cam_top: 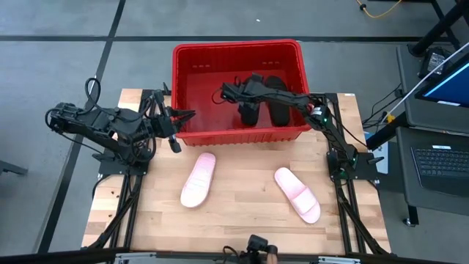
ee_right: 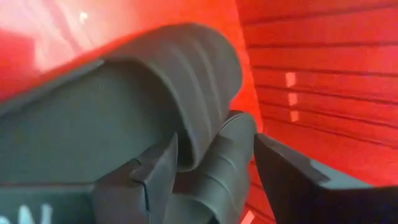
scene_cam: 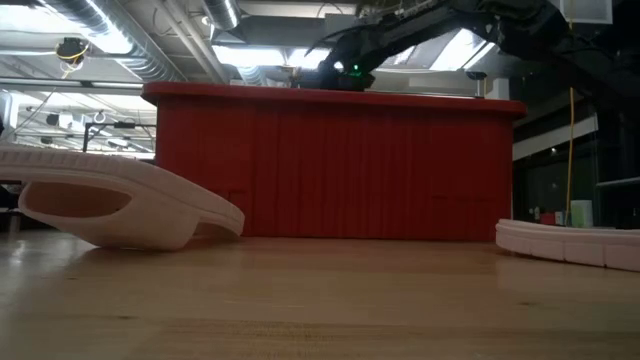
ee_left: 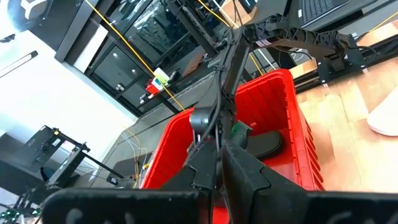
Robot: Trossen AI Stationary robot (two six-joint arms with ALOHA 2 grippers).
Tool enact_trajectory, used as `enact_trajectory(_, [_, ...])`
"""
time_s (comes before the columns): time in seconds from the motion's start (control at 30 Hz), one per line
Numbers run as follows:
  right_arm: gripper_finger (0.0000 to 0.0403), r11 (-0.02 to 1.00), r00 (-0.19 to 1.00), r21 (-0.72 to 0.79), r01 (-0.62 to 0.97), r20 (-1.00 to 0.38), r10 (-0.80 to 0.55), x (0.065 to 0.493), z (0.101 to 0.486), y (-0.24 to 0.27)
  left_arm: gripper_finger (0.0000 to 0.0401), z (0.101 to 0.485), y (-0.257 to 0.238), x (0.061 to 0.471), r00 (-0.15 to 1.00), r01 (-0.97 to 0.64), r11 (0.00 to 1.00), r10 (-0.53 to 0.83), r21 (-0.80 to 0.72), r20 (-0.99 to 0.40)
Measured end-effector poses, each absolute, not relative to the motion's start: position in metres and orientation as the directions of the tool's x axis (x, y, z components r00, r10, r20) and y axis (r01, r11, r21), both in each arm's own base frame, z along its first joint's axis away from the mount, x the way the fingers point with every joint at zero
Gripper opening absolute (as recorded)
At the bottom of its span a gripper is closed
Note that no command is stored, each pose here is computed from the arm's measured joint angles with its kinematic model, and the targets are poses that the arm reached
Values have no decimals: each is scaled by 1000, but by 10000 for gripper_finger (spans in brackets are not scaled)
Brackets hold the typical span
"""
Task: Pick and place slides into bin
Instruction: Put the left pink slide into the bin
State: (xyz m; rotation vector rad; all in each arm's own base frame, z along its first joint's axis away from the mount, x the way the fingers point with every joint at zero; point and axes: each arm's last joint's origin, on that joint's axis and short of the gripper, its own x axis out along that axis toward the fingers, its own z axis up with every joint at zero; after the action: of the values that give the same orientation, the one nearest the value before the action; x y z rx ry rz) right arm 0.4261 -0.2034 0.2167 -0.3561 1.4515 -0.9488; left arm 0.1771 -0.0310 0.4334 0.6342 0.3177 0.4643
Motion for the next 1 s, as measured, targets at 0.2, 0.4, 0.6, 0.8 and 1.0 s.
enact_trajectory(0.2, [206,659,-96,-682,318,-715,-693,429,248,-195,20,433,-31,177,851,-314,706,506,634,-142])
enact_trajectory(0.4, [206,683,-83,-682,262,-721,-688,423,281,-188,20,433,-31,177,850,-291,678,506,675,-142])
enact_trajectory(0.6, [206,705,-115,-687,176,-726,-678,411,293,-179,20,435,-32,173,886,-238,708,438,664,-150])
enact_trajectory(0.8, [195,705,-162,-688,171,-726,-669,408,293,-164,20,439,-30,159,931,-195,785,337,588,-142])
enact_trajectory(1.0, [97,655,-136,-750,91,-661,-738,407,310,-138,20,442,-28,151,935,-220,825,331,520,-129])
